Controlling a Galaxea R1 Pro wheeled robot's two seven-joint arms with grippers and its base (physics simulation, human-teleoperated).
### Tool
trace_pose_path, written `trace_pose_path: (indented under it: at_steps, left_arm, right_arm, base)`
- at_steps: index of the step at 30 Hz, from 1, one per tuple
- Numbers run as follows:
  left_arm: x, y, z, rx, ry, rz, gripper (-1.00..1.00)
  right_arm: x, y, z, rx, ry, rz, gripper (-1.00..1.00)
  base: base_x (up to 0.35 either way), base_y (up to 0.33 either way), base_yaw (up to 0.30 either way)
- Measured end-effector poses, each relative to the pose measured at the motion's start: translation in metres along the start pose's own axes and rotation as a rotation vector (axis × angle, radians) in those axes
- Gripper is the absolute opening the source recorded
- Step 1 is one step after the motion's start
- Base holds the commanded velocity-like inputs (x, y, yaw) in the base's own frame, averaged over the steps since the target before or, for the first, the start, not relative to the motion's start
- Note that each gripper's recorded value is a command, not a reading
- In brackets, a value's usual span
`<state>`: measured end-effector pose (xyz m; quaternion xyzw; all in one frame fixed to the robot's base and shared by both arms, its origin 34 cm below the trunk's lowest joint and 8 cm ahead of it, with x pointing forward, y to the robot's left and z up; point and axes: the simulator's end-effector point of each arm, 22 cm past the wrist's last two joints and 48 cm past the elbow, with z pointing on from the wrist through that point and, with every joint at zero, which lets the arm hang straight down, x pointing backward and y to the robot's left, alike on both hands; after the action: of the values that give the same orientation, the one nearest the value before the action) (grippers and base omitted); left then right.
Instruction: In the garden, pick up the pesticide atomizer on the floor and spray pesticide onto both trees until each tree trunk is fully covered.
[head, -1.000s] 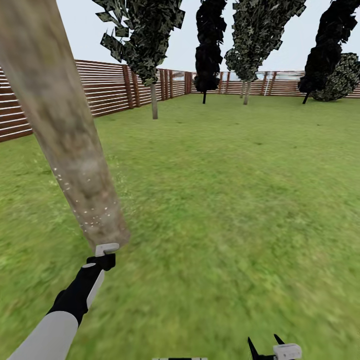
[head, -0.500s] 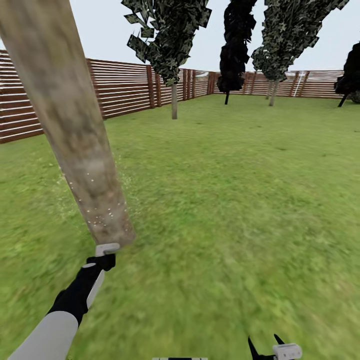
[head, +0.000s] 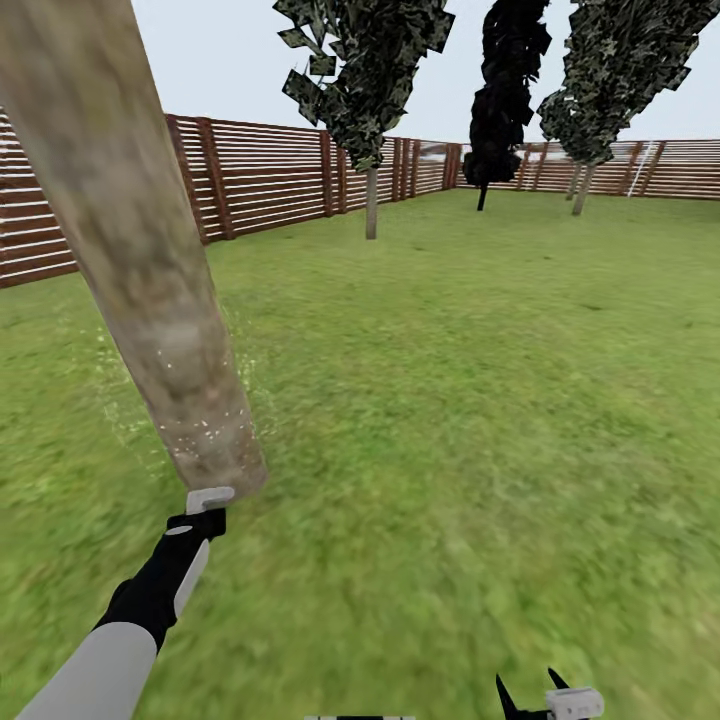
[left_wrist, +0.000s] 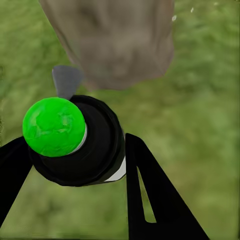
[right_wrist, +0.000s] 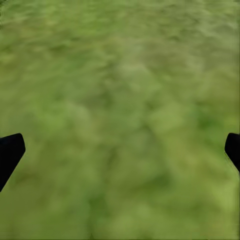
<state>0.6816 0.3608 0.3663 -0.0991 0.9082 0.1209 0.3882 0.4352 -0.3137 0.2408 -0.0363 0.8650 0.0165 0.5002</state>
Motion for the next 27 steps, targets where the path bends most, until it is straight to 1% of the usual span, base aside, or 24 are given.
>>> trace_pose_path:
  at_steps: [9,19,27]
  left_arm:
    - [0.0006,-0.0049,-0.0008,0.006,0.0,-0.003,-1.0]
    - [0.0009,-0.0049,-0.0008,0.005,0.001,-0.003,-1.0]
    - [0.0009,-0.0046,-0.0007,0.005,0.001,-0.004,-1.0]
  right_arm:
    - [-0.0002,0.0,0.0002,0.0,0.0,0.0,1.0]
    - [0.0001,0.0,0.0,0.0,0.0,0.0,1.0]
    - [-0.0002,0.0,0.0002,0.0,0.0,0.0,1.0]
  base:
    - [0.128,-0.264,0.265]
    - [0.123,-0.264,0.03]
    - [0.118,-0.264,0.246]
